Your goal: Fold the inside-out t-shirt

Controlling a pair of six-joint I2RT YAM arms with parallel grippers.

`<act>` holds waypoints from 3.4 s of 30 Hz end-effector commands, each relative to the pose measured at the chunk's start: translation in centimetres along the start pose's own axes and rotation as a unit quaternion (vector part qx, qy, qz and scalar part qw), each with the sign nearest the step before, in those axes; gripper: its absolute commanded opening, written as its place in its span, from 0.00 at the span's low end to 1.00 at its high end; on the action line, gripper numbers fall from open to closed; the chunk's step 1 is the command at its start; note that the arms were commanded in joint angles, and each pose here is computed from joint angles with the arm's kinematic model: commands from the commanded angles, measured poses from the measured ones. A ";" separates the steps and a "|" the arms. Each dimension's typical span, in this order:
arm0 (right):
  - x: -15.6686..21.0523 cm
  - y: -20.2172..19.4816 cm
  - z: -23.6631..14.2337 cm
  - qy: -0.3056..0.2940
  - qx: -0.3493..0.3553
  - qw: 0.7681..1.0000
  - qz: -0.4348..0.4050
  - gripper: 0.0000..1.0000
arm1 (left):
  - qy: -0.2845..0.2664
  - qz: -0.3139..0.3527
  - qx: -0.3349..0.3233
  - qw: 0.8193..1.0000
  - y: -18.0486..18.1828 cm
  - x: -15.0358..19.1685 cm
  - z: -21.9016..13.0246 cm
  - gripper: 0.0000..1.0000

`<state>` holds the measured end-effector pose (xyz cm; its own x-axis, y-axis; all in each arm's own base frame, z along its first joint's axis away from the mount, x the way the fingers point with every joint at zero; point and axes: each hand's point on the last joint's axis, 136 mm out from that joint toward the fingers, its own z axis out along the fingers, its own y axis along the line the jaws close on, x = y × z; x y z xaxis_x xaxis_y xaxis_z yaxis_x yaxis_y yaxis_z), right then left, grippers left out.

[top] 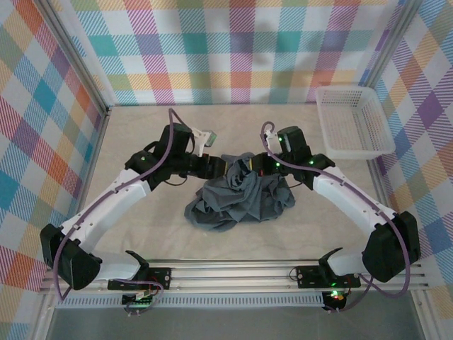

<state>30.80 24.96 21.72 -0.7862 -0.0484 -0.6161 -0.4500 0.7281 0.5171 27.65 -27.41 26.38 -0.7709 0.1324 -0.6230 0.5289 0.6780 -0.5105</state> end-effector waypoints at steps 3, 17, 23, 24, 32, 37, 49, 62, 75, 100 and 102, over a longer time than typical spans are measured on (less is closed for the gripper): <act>-0.4 2.8 -0.9 0.009 -0.063 0.998 0.022 0.00 | -0.013 0.037 0.001 0.999 0.9 -1.6 3.8 0.66; 1.2 -0.4 -0.6 0.054 0.031 0.997 0.047 0.03 | -0.065 0.070 -0.085 0.992 3.7 -3.5 4.1 0.06; 0.9 0.3 -0.4 0.054 0.012 0.997 0.046 0.05 | -0.038 0.090 -0.002 0.995 0.9 -2.5 4.5 0.00; 0.8 0.4 -0.4 0.052 0.010 0.998 0.045 0.05 | -0.027 0.090 0.032 0.995 -0.1 -2.1 4.8 0.00; 0.6 0.7 -0.2 0.055 0.001 0.998 0.045 0.07 | 0.001 0.052 -0.020 0.998 2.4 -0.3 7.0 0.40; 0.6 0.8 0.1 0.056 -0.004 0.997 0.046 0.07 | 0.017 0.039 0.021 0.999 1.4 0.0 8.2 0.28; 0.4 0.5 0.1 0.053 0.005 0.998 0.046 0.09 | 0.033 0.021 0.007 0.999 2.5 0.7 9.4 0.00; 4.0 -8.8 -0.9 0.165 0.219 0.962 -0.007 0.24 | 0.078 -0.095 0.063 0.990 -5.0 -1.7 -0.9 0.00; 6.1 -7.0 -4.8 0.168 0.146 0.974 0.037 0.07 | 0.101 -0.044 -0.162 0.981 4.2 1.9 -3.7 0.00; 5.9 10.4 5.4 0.073 -0.101 0.973 -0.192 0.55 | 0.065 0.001 -0.025 0.998 -0.4 0.5 -3.3 0.00; 6.1 10.4 5.6 0.072 -0.099 0.973 -0.194 0.56 | 0.061 0.001 -0.028 0.998 -0.4 0.4 -3.4 0.00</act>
<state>23.39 34.64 17.22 -0.6628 -0.4140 -0.6239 -0.7294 0.5455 0.4128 26.12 -25.10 27.17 -0.8392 0.2149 -0.4996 0.4714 0.7455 -0.4711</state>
